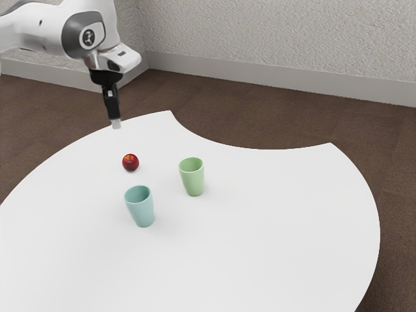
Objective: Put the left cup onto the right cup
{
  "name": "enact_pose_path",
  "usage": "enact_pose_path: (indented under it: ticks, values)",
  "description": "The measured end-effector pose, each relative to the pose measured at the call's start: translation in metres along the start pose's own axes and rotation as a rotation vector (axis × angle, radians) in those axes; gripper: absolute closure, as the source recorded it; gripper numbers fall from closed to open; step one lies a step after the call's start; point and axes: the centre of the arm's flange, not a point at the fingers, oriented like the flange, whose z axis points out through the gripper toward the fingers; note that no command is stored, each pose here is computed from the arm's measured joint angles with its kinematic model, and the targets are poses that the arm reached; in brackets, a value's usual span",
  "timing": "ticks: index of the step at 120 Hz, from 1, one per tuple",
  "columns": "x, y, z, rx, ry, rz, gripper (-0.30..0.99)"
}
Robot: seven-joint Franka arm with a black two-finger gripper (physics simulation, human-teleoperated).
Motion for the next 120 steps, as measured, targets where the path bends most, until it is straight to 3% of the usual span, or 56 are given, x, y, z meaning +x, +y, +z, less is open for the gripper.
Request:
enact_pose_path:
  ticks: [13,45,78,120]
  values:
    - [-0.002,0.004,0.006,-0.017,-0.006,0.005,0.00]
    - [-0.016,0.022,0.080,-0.087,-0.049,0.004,0.00]
    - [-0.019,0.034,0.134,-0.112,-0.076,0.002,0.00]
    - [0.006,0.015,0.173,-0.044,-0.097,0.033,0.00]
